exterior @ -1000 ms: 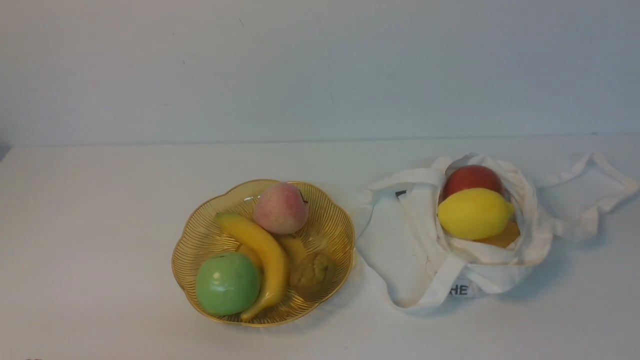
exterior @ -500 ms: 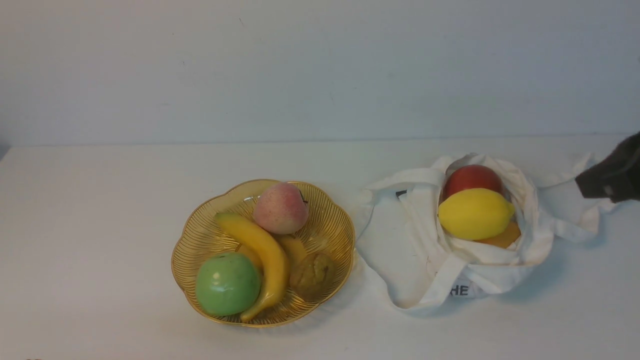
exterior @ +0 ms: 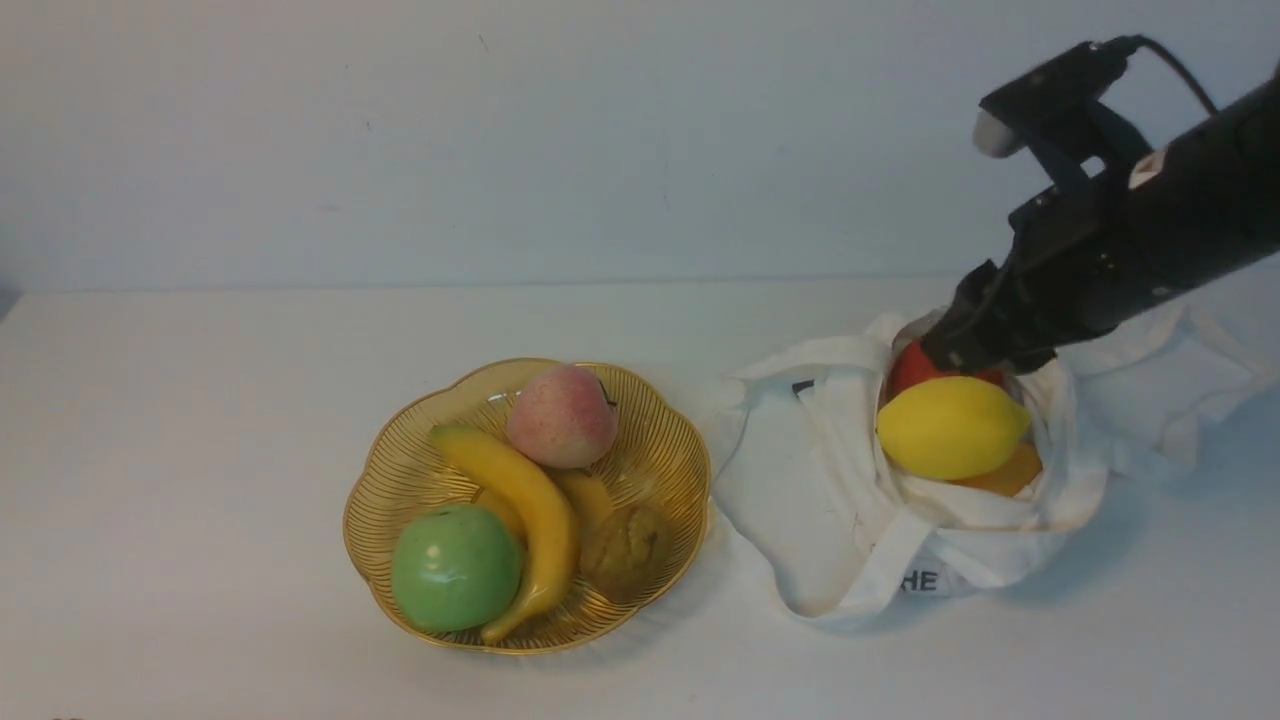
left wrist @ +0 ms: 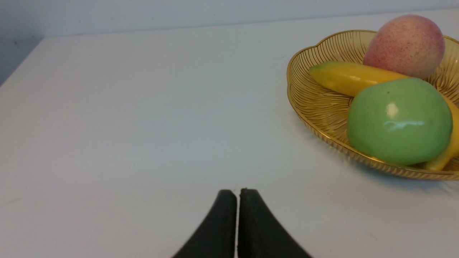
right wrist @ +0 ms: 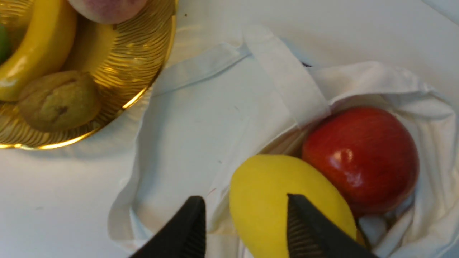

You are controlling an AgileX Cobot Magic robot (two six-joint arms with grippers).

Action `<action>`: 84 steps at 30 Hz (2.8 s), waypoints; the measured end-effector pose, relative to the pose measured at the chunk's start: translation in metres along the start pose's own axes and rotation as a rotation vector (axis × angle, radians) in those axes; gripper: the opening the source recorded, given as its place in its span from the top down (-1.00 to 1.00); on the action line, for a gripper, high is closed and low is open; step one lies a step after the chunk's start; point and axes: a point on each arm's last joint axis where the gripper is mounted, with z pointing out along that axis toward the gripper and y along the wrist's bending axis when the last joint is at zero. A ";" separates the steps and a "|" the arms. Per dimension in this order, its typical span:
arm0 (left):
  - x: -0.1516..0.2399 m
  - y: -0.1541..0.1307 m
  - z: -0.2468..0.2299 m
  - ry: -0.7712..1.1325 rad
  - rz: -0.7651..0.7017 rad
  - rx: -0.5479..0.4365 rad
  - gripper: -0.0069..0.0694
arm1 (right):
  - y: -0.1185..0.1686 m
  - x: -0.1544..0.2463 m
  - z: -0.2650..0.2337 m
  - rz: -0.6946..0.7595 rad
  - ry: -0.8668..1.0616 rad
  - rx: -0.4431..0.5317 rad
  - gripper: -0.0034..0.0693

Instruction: Take the fruit out of the cloth bag on the white table and place them on a plate.

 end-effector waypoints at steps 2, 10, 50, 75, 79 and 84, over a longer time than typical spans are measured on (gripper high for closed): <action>0.000 0.000 0.000 0.000 0.000 0.000 0.84 | -0.006 -0.003 0.011 0.005 0.024 0.018 -0.24; 0.000 0.000 0.000 0.000 0.000 0.000 0.84 | -0.014 0.007 0.048 0.024 0.161 0.007 -0.91; 0.000 0.000 0.000 0.000 0.000 0.000 0.84 | 0.016 -0.049 0.006 0.083 0.059 -0.218 -0.63; 0.000 0.000 0.000 0.000 0.000 0.000 0.84 | 0.094 -0.054 0.164 -0.095 0.033 -0.228 -0.64; 0.000 0.000 0.000 0.000 0.000 0.000 0.84 | 0.094 -0.054 0.164 -0.096 0.033 -0.226 -0.84; 0.000 0.000 0.000 0.000 0.000 0.000 0.84 | 0.093 -0.053 0.164 -0.106 0.041 -0.215 -0.99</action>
